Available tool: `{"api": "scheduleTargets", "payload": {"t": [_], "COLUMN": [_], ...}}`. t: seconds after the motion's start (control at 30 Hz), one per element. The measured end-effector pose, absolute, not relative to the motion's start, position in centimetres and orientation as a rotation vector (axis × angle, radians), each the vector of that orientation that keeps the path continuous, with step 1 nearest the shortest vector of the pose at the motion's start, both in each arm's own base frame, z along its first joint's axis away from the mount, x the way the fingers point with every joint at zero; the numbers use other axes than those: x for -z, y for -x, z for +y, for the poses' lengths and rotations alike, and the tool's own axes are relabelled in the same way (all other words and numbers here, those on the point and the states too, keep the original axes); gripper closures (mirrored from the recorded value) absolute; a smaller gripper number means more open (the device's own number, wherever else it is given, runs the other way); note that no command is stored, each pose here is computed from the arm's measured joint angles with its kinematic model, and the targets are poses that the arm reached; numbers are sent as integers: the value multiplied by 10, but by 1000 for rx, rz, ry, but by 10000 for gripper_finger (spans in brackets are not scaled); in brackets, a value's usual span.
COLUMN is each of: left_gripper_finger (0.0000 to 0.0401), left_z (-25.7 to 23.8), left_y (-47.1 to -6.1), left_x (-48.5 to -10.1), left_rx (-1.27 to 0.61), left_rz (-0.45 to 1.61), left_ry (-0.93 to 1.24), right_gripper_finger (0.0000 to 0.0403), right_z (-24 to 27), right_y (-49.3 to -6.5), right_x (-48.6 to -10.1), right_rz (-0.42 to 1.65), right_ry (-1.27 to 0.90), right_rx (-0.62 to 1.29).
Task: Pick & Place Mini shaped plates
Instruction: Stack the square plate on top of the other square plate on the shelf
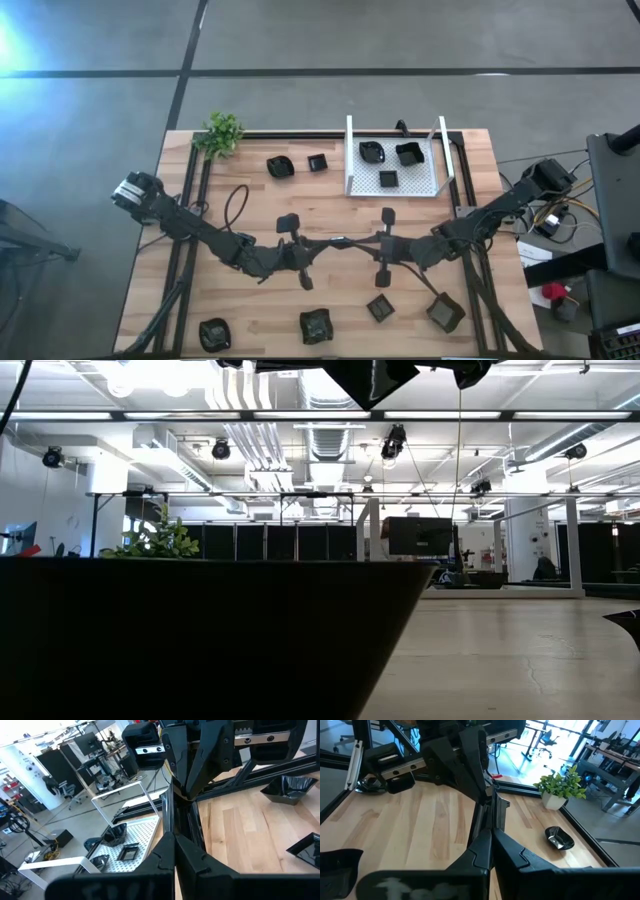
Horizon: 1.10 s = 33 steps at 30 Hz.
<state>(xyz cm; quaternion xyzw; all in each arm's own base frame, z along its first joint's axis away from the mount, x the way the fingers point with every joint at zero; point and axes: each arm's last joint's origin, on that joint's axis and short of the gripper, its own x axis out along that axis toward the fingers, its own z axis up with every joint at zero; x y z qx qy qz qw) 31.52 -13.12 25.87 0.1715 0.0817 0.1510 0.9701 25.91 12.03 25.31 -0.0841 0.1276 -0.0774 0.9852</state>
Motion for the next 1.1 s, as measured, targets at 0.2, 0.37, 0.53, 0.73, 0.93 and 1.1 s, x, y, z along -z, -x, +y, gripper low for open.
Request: {"api": "scheduleTargets", "payload": {"t": [0.2,0.37,0.53,0.73,0.93,1.1], "left_gripper_finger": [382,359,336,318,316,316], "left_z": [-131,-131,-131,-131,-131,-131], "left_y": [-315,-315,-315,-315,-315,-315], "left_x": [-259,-259,-258,-258,-258,-258], "left_rx": [-299,-300,-304,-308,-318,-319], "left_rz": [164,164,170,172,173,173], "left_ry": [-345,-345,-349,-351,-351,-352], "right_gripper_finger": [394,394,394,394,395,395], "right_z": [120,120,120,119,117,111], "right_y": [-259,-259,-259,-258,-256,-249], "right_x": [-253,-253,-252,-250,-249,-246], "right_rz": [256,256,272,286,307,347], "right_ry": [168,169,176,181,174,135], "right_rx": [156,156,156,174,236,337]}}
